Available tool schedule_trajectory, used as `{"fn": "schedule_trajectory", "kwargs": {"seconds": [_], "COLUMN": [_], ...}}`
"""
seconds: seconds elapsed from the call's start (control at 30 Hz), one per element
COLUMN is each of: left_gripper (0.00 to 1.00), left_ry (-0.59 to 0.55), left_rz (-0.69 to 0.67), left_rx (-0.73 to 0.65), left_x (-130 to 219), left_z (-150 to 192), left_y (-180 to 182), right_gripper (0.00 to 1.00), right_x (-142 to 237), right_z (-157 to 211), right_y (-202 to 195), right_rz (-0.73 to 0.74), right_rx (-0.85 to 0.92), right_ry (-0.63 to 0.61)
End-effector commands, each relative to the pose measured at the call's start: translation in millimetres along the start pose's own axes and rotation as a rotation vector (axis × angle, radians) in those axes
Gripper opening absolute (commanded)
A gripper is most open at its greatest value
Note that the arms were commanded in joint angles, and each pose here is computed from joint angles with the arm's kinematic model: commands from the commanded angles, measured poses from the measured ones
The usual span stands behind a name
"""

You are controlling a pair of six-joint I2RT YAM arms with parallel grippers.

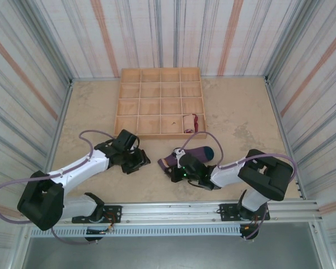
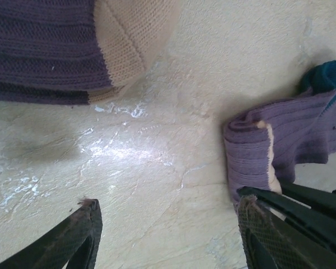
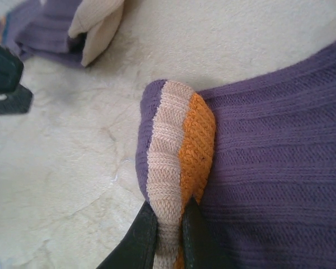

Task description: Roll the socks

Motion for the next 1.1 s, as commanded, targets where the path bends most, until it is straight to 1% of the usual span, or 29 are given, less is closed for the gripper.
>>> {"fn": "schedule_trajectory", "kwargs": {"seconds": [0.0, 0.07, 0.17, 0.3, 0.5, 0.7, 0.73, 0.9, 1.0, 1.07], "left_gripper": [0.65, 0.64, 0.63, 0.63, 0.59, 0.58, 0.57, 0.50, 0.42, 0.34], "left_ry": [-0.016, -0.026, -0.037, -0.035, -0.038, -0.021, -0.016, 0.009, 0.011, 0.005], "left_rz": [0.061, 0.077, 0.093, 0.122, 0.142, 0.132, 0.135, 0.129, 0.111, 0.086], "left_rx": [-0.023, -0.042, -0.066, -0.070, -0.066, -0.109, -0.113, -0.118, -0.108, -0.099], "left_x": [1.3, -1.0, -7.5, -21.8, -43.4, -60.0, -62.4, -74.7, -79.1, -80.3], "left_z": [1.4, 3.6, 7.5, 12.3, 11.7, 15.6, 16.4, 20.2, 20.4, 19.5], "left_y": [-10.7, -17.2, -27.2, -37.9, -50.1, -66.4, -68.6, -74.0, -70.5, -66.9], "right_gripper": [0.00, 0.00, 0.00, 0.00, 0.00, 0.00, 0.00, 0.00, 0.00, 0.00], "right_x": [7.0, 10.1, 11.3, 14.1, 13.5, 10.4, 10.0, 6.8, 5.4, 4.1], "right_z": [12.8, 10.8, 13.0, 21.3, 32.1, 38.8, 40.3, 43.8, 46.0, 47.5], "right_y": [-0.8, -6.1, -15.7, -34.4, -49.1, -59.7, -60.6, -65.5, -67.1, -68.0], "right_rz": [-0.141, -0.164, -0.169, -0.128, -0.088, -0.066, -0.067, -0.086, -0.101, -0.102], "right_rx": [-0.171, -0.227, -0.303, -0.412, -0.493, -0.553, -0.592, -0.637, -0.656, -0.664], "right_ry": [0.068, 0.052, 0.060, 0.053, 0.067, 0.073, 0.077, 0.064, 0.057, 0.058]}}
Point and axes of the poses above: each hand's point on the last joint's axis, 136 mm out from that joint toward the fingers, its own x axis back along the fingers, its own y axis along the line the jaws close on, z = x × y, the point moved 5 cm from there along x, back along the fingers, and after that the axes turned 7 degrees about x, right-handed, at the moved point
